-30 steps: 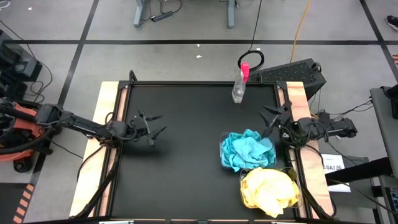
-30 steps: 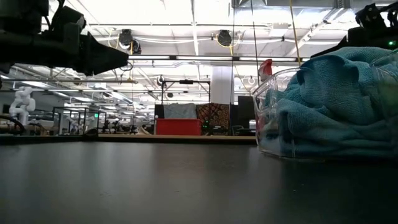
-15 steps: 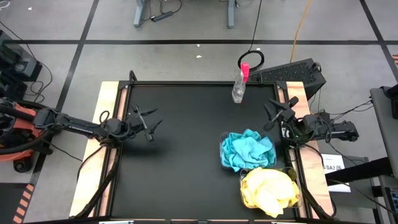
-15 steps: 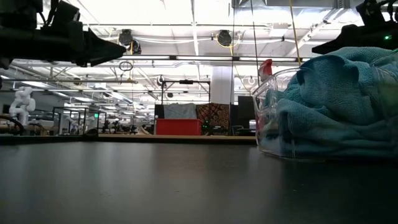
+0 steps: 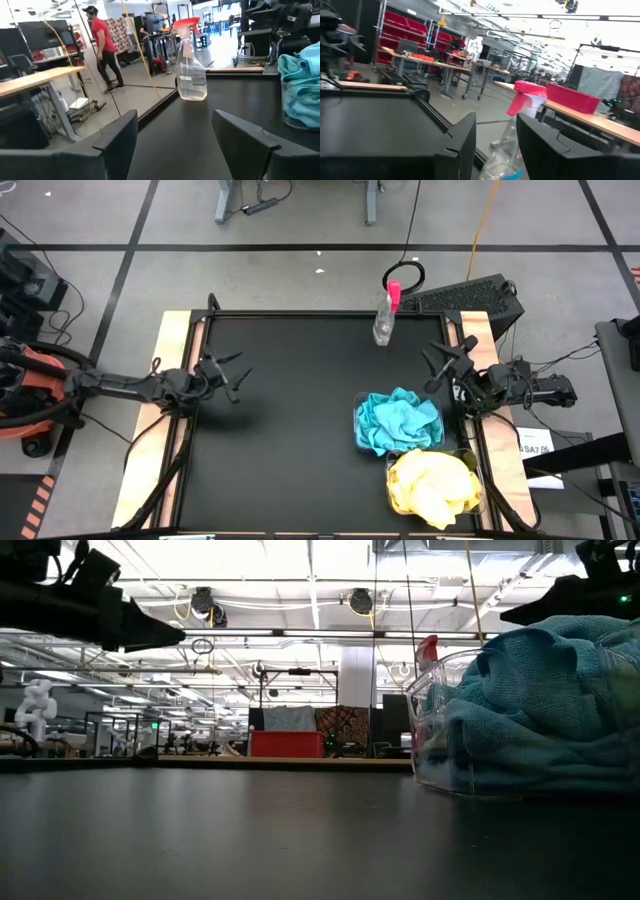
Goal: Sort microfiber towel by color & place in baskets
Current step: Return to Home Position
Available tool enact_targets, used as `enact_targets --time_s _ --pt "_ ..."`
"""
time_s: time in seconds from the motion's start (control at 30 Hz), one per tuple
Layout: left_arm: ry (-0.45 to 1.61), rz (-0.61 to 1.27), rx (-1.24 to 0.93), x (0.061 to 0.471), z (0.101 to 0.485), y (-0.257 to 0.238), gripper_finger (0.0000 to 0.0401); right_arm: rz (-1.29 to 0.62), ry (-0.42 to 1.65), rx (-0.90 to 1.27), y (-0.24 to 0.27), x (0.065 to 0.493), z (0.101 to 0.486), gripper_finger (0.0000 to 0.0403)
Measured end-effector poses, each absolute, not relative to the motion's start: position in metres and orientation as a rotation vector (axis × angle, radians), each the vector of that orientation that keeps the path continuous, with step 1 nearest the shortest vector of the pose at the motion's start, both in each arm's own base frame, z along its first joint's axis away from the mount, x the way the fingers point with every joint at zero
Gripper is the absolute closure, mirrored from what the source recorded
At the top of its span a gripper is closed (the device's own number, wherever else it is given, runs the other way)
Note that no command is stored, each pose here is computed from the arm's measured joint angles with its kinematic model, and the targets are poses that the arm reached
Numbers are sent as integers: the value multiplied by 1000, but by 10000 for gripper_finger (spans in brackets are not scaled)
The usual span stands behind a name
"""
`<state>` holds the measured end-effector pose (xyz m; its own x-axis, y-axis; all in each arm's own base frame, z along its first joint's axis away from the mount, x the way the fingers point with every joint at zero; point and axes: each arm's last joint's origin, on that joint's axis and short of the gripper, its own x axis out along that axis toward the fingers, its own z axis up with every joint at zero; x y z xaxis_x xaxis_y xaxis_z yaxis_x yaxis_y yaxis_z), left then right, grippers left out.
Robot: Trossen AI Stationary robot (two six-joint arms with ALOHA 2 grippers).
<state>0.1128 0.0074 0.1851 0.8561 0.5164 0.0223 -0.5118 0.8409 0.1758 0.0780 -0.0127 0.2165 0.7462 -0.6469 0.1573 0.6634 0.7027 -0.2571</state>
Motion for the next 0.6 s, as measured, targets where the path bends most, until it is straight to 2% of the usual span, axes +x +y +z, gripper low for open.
enact_targets --time_s 0.37,0.6 --pt "67 520 101 89 175 9 138 -652 -89 -363 -11 79 220 271" --pt "69 516 99 90 174 9 138 -622 -89 -390 -10 79 219 271"
